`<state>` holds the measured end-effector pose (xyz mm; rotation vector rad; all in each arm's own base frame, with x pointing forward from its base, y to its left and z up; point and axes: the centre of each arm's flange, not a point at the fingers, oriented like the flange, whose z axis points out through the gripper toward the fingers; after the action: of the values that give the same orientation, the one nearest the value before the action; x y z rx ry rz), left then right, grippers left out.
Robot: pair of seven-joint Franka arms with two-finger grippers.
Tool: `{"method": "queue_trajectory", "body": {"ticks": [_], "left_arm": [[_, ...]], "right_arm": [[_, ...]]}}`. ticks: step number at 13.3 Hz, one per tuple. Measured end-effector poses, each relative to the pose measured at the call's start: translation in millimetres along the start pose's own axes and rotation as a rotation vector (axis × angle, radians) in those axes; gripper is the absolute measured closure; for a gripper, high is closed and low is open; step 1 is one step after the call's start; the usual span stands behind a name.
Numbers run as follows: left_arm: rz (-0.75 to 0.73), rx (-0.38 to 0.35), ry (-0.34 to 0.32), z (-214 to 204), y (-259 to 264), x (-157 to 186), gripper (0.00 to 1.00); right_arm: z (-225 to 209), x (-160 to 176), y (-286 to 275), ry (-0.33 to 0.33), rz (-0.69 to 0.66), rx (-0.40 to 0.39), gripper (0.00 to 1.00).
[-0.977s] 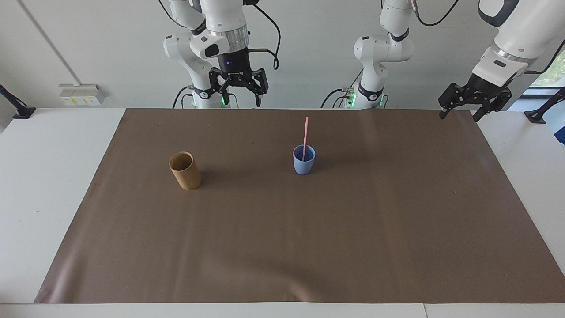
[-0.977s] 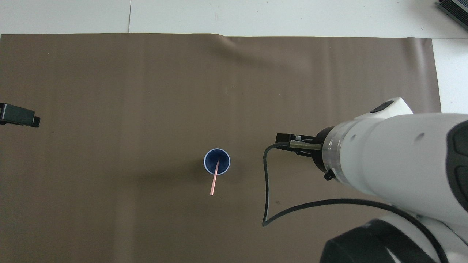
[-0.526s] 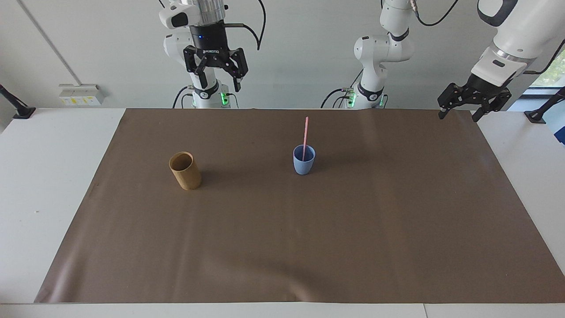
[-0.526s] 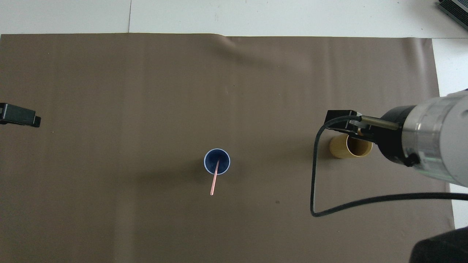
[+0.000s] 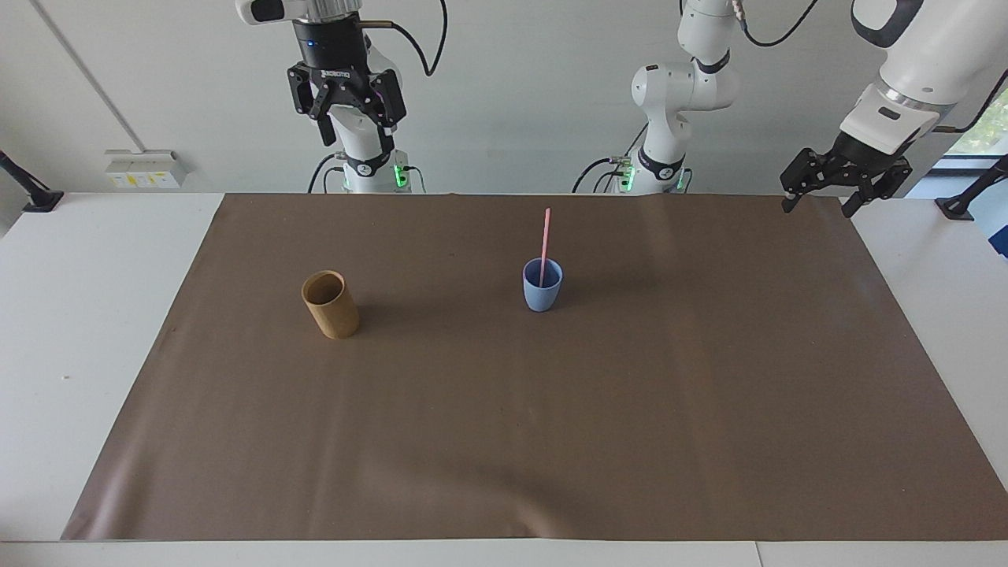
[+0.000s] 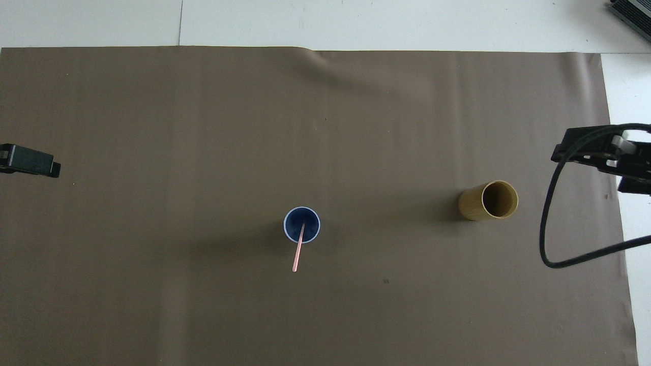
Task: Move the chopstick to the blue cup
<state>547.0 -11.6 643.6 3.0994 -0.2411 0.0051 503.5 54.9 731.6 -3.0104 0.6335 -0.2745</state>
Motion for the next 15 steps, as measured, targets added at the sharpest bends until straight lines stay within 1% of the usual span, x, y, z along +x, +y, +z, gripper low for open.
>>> {"method": "queue_trajectory", "body": {"ticks": [2,4,5,7,10,12,15], "left_arm": [[0.000,0.000,-0.001,0,0,0,0.00],[0.001,0.000,-0.001,0,1,0,0.00],[0.001,0.000,-0.001,0,1,0,0.00],[0.002,0.000,-0.001,0,1,0,0.00],[0.002,0.000,-0.001,1,1,0,0.00],[0.002,0.000,-0.002,1,1,0,0.00],[0.002,0.000,-0.003,1,1,0,0.00]], "right_arm": [[-3,16,39,-0.009,-0.026,-0.010,0.00],[-1,22,69,-0.050,-0.088,-0.032,0.00],[6,23,76,-0.073,-0.128,-0.058,0.00],[33,23,75,-0.123,-0.190,-0.097,0.00],[63,13,53,-0.181,-0.242,-0.112,0.00],[72,8,42,-0.192,-0.256,-0.115,0.00],[75,8,43,-0.203,-0.233,-0.095,0.00]]}}
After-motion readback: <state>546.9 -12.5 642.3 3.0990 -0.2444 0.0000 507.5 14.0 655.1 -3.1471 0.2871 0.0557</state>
